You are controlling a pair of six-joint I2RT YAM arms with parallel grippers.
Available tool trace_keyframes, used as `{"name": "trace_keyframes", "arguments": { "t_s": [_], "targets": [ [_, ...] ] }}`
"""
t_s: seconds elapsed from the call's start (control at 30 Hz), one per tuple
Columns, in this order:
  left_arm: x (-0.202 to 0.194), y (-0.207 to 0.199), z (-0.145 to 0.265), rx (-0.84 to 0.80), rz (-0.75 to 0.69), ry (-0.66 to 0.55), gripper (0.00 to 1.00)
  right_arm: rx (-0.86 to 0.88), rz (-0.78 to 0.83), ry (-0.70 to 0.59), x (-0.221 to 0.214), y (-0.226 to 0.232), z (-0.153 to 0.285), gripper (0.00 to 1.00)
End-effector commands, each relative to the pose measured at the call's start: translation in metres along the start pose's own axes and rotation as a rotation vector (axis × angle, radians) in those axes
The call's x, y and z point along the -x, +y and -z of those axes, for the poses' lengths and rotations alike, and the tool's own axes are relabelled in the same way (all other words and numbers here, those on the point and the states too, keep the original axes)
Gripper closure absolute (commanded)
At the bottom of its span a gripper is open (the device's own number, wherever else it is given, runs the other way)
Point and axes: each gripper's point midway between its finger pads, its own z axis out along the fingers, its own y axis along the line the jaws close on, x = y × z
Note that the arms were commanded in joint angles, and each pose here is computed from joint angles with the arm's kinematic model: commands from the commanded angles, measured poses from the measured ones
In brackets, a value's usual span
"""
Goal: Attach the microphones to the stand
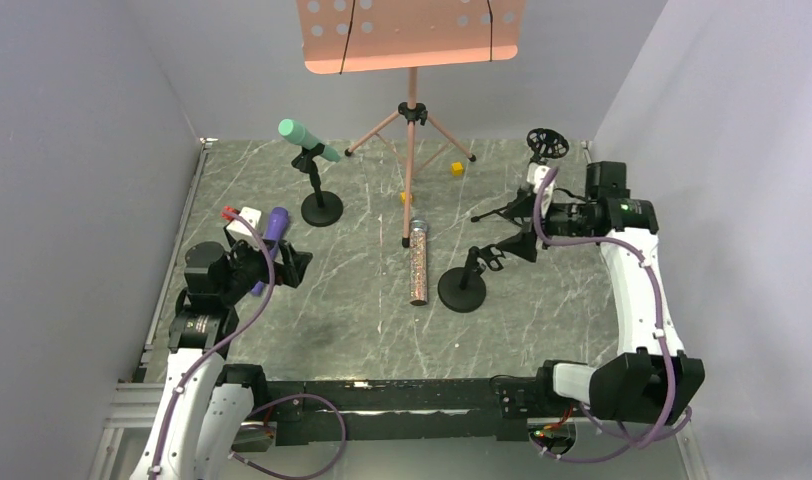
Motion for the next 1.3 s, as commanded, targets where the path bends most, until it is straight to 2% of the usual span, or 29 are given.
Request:
{"name": "trace_keyframes", "arguments": {
  "t_s": [0.0,0.2,0.33,0.47,0.7,0.77,0.9,1.1,1.17,1.27],
  "targets": [
    [0.01,0.015,-0.001,0.088,0.02,-0.008,0.01,-0.033,0.019,-0.152,0.041,-0.001,0.022,0.22],
    [-0.006,0.056,-0.007,0.267,0.102,0.093,0.01,-0.118,-0.219,-0.297,0.026,-0.019,0.028,0.21],
    [-0.016,0.077,-0.016,0.285,0.206,0.144,0.01,-0.223,-0.215,-0.324,0.01,-0.029,0.034,0.19],
    [-0.034,0.113,-0.023,0.376,0.295,0.231,0.01,-0.221,-0.236,-0.335,0.008,-0.026,0.034,0.19],
    [-0.077,0.155,-0.044,0.458,0.293,0.486,0.08,-0.215,-0.265,-0.344,0.007,-0.027,0.033,0.19],
    [-0.094,0.158,-0.047,0.459,0.289,0.575,0.04,-0.22,-0.261,-0.342,0.008,-0.027,0.033,0.19],
    [-0.119,0.157,-0.048,0.473,0.252,0.69,0.05,-0.233,-0.244,-0.34,0.01,-0.025,0.035,0.19],
    [-0.148,0.156,-0.05,0.46,0.263,0.803,0.18,-0.226,-0.25,-0.347,0.011,-0.024,0.035,0.18],
    [-0.154,0.157,-0.049,0.469,0.264,0.833,0.26,-0.225,-0.255,-0.347,0.01,-0.024,0.036,0.18],
    [-0.158,0.161,-0.046,0.495,0.254,0.856,0.3,-0.22,-0.262,-0.349,0.01,-0.025,0.036,0.18]
  ]
}}
